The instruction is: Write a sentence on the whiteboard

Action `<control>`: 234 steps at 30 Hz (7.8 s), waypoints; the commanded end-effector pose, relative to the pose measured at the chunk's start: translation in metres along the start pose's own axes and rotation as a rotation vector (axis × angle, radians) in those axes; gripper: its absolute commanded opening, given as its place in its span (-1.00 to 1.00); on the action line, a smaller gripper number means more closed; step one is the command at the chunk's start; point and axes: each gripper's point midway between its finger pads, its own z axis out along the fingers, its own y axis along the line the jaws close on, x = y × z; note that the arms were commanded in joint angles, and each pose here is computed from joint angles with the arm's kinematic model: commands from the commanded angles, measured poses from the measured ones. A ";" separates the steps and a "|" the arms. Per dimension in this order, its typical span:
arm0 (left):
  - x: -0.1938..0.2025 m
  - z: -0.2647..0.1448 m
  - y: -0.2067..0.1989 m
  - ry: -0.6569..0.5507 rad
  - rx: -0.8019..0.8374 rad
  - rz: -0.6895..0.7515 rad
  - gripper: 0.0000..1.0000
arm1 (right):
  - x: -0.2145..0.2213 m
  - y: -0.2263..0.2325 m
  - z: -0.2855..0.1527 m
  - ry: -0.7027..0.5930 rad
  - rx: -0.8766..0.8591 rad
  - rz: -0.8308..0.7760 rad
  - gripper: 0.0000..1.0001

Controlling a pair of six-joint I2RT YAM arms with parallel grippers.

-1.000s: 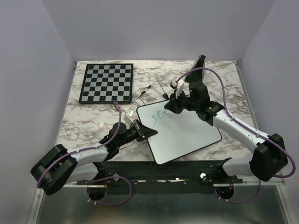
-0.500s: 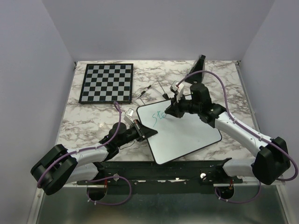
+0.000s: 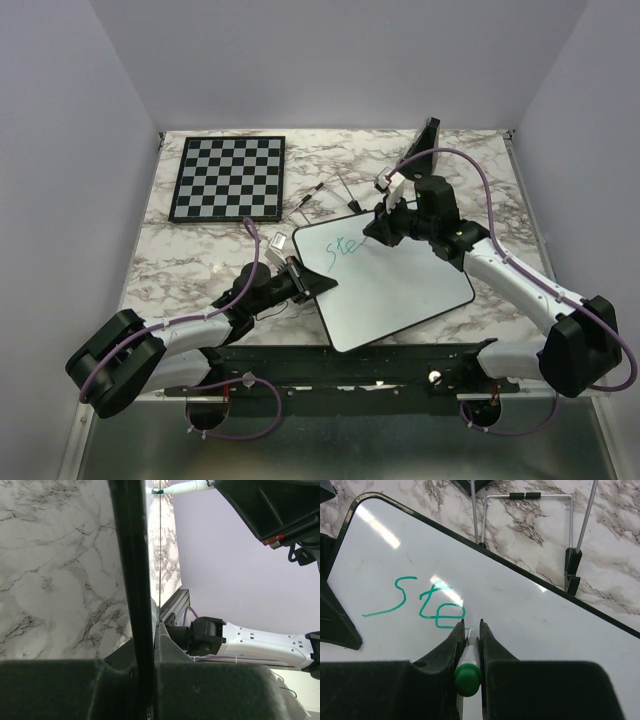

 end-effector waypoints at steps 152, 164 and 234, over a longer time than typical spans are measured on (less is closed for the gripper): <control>-0.002 -0.003 0.001 -0.022 0.016 0.131 -1.00 | -0.027 -0.036 -0.064 -0.199 0.015 0.102 -0.99; -0.001 -0.004 0.000 -0.025 0.023 0.123 -1.00 | -0.018 -0.014 -0.065 -0.197 -0.121 0.010 -0.99; 0.001 -0.005 -0.003 -0.033 0.037 0.124 -1.00 | -0.004 -0.037 -0.052 -0.196 -0.027 -0.043 -0.99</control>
